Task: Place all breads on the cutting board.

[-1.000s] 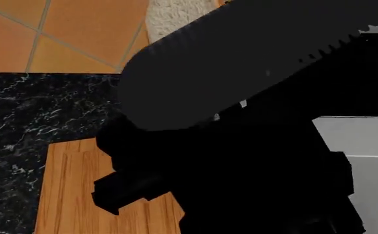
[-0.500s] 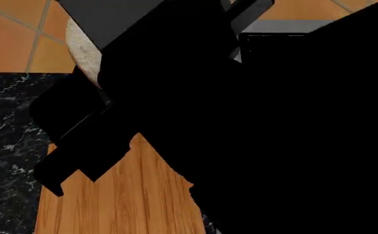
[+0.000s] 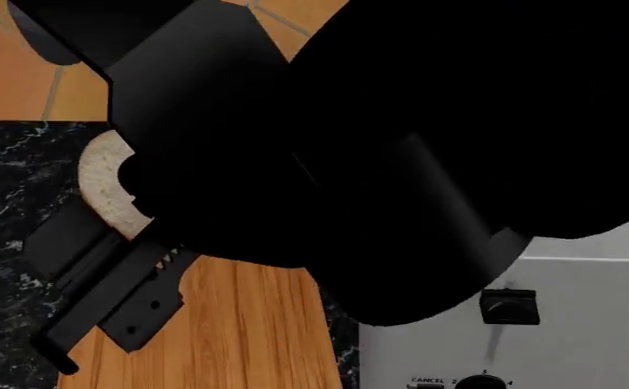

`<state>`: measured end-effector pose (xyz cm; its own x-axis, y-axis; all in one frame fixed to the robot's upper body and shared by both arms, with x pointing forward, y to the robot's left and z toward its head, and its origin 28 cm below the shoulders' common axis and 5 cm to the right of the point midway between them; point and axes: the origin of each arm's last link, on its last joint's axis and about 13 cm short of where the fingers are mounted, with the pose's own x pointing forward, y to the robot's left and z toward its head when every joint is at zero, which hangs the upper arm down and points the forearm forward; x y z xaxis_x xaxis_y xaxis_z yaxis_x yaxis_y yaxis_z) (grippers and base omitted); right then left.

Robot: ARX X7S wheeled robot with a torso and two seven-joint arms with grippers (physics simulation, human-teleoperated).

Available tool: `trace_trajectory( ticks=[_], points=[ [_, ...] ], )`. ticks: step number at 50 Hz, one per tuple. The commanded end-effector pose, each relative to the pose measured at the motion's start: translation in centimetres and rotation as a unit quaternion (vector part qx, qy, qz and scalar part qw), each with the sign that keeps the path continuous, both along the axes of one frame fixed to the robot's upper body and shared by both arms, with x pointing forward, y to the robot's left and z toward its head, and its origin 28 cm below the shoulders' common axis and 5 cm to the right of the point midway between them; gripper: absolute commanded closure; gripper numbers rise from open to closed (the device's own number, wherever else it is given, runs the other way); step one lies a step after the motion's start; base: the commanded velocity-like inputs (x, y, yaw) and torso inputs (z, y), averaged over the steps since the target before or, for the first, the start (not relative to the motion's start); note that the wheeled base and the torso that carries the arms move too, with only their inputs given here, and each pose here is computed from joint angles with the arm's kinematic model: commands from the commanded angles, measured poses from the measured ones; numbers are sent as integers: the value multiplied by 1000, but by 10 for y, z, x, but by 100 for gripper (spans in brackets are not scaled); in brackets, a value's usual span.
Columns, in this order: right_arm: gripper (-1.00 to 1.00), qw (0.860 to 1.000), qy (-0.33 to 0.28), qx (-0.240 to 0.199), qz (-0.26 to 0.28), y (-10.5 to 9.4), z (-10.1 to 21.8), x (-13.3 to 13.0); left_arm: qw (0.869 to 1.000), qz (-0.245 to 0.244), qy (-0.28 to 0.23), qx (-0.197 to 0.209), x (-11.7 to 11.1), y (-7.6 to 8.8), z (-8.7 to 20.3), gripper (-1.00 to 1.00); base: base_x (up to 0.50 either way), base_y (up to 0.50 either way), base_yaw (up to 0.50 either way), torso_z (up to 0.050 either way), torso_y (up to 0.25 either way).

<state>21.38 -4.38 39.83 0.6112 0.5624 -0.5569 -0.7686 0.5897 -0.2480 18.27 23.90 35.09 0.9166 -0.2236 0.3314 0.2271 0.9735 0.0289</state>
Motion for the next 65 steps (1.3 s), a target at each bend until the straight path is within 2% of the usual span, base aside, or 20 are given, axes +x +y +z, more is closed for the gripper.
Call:
trace_trajectory(
  ticks=[1,30,50,65],
  points=[
    [100,998,50,-10,46,7,-10,3,1000,-13,-9,-12,0,-2,2,100,0,0,0,0,0],
    [100,989,116,-20,91,11,-37,-10,1000,-10,-9,-13,0,-2,2,100,0,0,0,0,0],
    [100,988,116,-16,98,7,-41,16,1000,-8,-1,-12,-1,-2,2,100,0,0,0,0,0],
    [100,990,118,-10,82,0,-47,35,1000,-6,2,-12,-1,-2,2,100,0,0,0,0,0]
  ],
)
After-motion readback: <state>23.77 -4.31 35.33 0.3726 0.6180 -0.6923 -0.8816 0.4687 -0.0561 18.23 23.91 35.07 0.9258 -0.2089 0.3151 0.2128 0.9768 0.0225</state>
